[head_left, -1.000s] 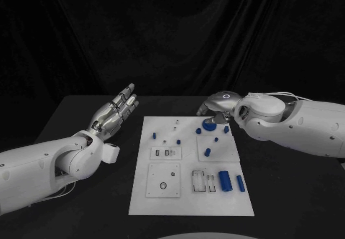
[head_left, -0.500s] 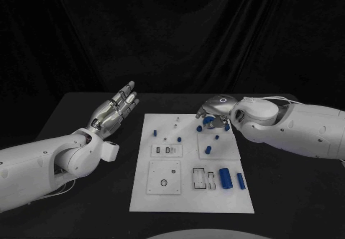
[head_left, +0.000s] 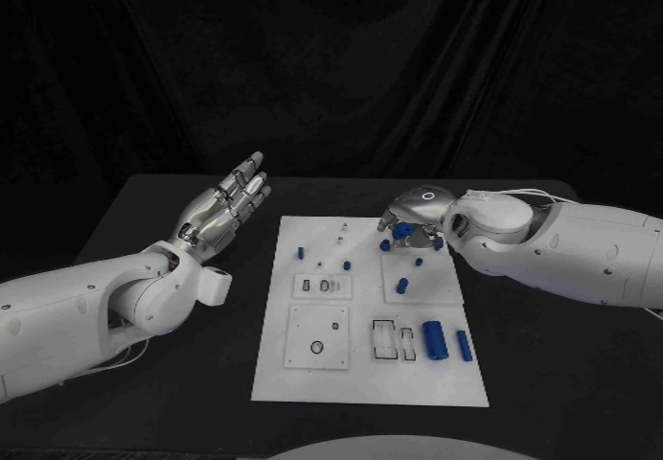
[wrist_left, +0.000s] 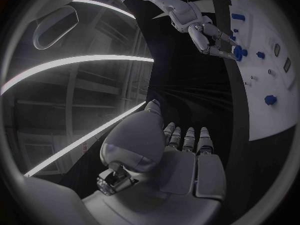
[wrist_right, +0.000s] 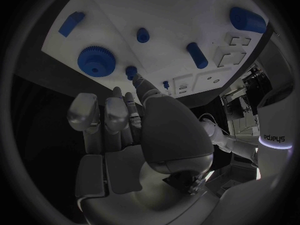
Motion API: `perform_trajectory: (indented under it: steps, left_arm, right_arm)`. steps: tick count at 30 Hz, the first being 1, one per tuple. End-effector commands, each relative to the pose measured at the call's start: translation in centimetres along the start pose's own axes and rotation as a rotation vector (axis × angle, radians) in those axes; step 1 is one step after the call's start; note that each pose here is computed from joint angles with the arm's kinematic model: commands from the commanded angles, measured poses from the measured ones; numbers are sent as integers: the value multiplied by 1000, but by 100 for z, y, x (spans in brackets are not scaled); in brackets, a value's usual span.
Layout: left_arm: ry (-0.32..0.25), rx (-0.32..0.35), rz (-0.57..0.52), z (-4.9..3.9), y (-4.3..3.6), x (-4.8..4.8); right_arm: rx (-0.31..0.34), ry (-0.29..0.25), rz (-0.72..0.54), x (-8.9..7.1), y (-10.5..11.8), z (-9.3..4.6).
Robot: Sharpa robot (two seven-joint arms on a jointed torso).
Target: Assemble the parts on the task board
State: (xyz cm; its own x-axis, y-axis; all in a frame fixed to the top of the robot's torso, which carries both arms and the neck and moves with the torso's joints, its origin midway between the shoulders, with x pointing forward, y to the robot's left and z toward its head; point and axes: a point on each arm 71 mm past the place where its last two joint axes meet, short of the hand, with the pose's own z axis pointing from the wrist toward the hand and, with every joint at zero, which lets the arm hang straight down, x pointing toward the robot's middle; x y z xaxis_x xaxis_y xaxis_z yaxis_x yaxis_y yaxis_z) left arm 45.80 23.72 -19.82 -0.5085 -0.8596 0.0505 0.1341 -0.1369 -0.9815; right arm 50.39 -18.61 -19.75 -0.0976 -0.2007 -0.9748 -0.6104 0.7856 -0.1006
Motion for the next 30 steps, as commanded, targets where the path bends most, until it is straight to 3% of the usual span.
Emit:
perform_trajectory:
  steps: [1,30]
  left_arm:
    - [19,85,-9,14,-69,19]
    - [30,72,-17,37,-45,14]
  right_arm:
    - [-16,-13,-8,17,13,11]
    - [-28,20,-4,229,32,144]
